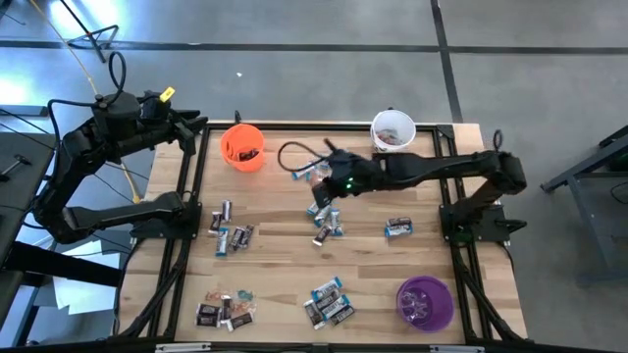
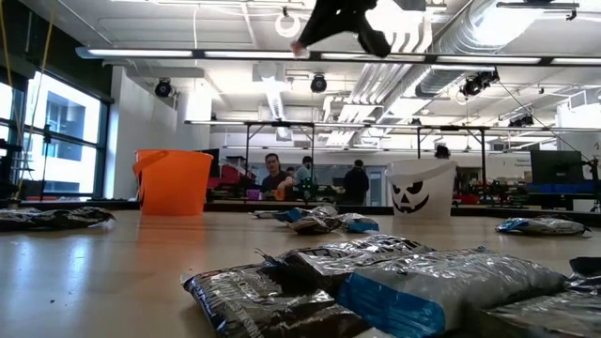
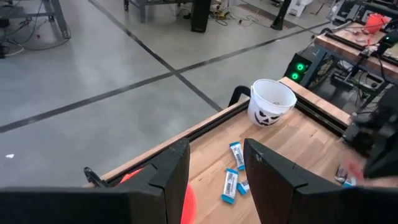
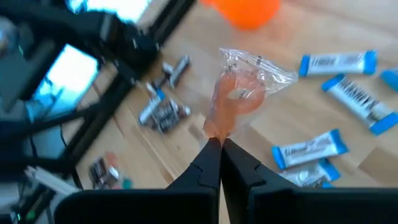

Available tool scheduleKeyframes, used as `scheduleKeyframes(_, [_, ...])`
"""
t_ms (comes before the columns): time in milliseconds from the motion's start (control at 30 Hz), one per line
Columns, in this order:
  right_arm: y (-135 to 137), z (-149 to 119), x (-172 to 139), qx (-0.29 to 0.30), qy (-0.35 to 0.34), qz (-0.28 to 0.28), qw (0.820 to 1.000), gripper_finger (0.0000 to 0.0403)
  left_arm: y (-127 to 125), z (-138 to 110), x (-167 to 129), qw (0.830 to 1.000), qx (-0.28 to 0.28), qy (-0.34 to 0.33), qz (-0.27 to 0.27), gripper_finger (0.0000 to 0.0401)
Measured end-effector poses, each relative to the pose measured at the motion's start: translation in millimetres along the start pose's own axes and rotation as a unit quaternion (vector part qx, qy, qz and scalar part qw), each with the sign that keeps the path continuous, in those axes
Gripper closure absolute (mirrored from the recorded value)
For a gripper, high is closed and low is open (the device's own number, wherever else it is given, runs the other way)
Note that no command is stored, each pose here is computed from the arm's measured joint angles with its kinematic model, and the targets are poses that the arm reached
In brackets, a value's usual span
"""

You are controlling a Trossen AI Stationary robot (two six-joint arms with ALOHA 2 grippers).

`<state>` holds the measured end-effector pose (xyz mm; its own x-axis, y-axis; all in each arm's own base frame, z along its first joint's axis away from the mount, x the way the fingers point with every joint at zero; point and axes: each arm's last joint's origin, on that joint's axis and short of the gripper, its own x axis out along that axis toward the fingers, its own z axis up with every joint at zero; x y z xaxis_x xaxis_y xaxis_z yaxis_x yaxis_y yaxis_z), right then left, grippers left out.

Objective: Sort candy
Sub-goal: Put the orange gummy into the white bucket

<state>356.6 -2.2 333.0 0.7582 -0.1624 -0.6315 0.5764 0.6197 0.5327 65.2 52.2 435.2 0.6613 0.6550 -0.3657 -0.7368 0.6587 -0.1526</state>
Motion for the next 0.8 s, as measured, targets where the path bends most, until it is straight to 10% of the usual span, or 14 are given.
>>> scheduleKeyframes(800, [-7, 36, -42, -0.026, -0.182, -0.045, 0.982, 0.0403, 3, 3, 8, 0.996, 0.040, -0.009, 0.084, 0.0261])
